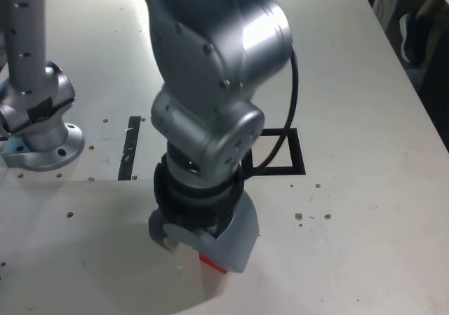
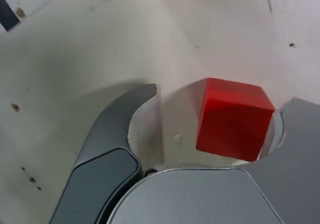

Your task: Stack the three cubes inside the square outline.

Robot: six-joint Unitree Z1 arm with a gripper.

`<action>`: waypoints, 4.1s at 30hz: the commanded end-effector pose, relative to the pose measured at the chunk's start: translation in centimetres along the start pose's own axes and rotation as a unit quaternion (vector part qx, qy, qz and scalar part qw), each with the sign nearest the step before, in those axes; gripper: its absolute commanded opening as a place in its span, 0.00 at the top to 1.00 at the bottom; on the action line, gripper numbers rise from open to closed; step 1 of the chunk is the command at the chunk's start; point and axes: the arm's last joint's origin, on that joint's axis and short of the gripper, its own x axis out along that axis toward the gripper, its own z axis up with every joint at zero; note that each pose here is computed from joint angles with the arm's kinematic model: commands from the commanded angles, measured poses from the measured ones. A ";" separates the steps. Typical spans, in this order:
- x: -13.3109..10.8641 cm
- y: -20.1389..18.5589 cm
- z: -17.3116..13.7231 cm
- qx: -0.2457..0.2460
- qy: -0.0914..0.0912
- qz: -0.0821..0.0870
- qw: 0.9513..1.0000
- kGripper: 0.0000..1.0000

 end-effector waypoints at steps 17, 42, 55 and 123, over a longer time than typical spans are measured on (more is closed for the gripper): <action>1.1 -0.7 1.7 0.002 -0.025 -0.012 1.000 0.48; -7.1 10.9 -0.6 -0.064 -0.043 0.016 0.997 0.70; -2.2 17.0 1.4 -0.158 -0.033 -0.013 0.987 0.70; -2.0 13.7 -4.3 -0.128 0.029 -0.043 0.990 0.07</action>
